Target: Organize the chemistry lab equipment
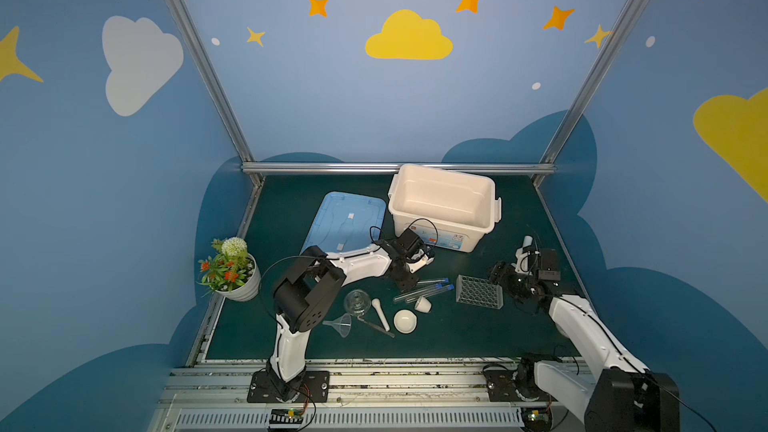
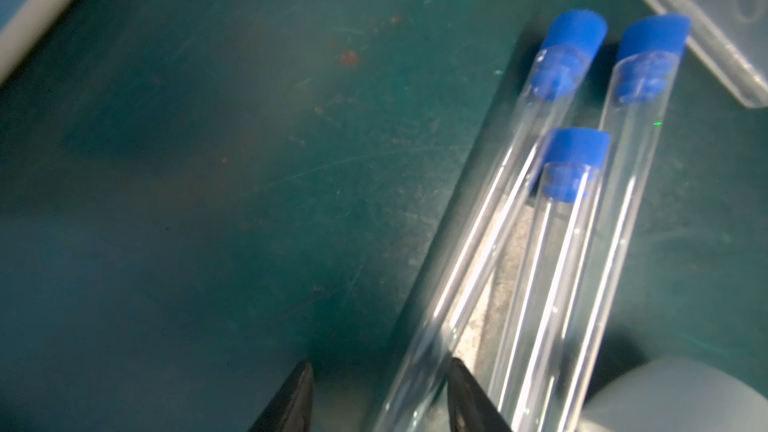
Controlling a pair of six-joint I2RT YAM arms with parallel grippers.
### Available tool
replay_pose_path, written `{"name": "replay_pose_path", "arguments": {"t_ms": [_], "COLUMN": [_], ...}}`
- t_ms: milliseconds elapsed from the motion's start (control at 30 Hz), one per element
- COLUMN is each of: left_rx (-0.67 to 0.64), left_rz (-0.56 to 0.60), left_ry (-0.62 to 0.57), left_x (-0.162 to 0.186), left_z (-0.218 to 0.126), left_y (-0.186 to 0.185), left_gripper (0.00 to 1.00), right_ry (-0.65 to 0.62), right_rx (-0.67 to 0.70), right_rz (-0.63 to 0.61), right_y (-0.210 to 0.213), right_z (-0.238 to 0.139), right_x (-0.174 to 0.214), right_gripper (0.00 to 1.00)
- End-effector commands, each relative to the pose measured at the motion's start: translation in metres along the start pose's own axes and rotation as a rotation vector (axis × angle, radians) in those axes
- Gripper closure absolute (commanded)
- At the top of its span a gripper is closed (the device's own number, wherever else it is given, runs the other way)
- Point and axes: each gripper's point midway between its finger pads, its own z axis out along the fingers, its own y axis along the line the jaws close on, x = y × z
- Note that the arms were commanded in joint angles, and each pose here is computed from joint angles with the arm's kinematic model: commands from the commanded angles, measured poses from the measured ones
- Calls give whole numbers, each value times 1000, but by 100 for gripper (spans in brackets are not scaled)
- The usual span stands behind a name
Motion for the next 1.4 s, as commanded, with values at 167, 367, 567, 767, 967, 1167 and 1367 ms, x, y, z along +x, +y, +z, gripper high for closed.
{"name": "replay_pose_path", "arguments": {"t_ms": [167,367,567,767,967,1167,1367], "left_rx": [3,-2,-3,-13,-13,3,2], "left_rz": [-16,-30,-39,-59,-74,-87,-92], "left_ry": [33,37,42,49,40,19,-22], "left_x": [6,6,8,11,10,6,-3], "left_z": [10,12,13,13,14,12,1], "left_y": [-1,0,0,2,2,0,0], "left_gripper": [58,69,74,82,85,89,89], "right_ry": [-19,-31,-25,-23,-23,-21,0], "right_rx": [-2,-14,-22,-23,-21,-57,-165], "right_rz": [-4,-12,-7,-4,-5,-23,-45], "right_y": [1,4,5,5,4,12,34], "right_z": [-7,-11,-11,-10,-12,-15,-20], "right_x": [-3,-5,-5,-6,-5,-6,-6], "right_gripper": [19,19,19,19,19,19,19]}}
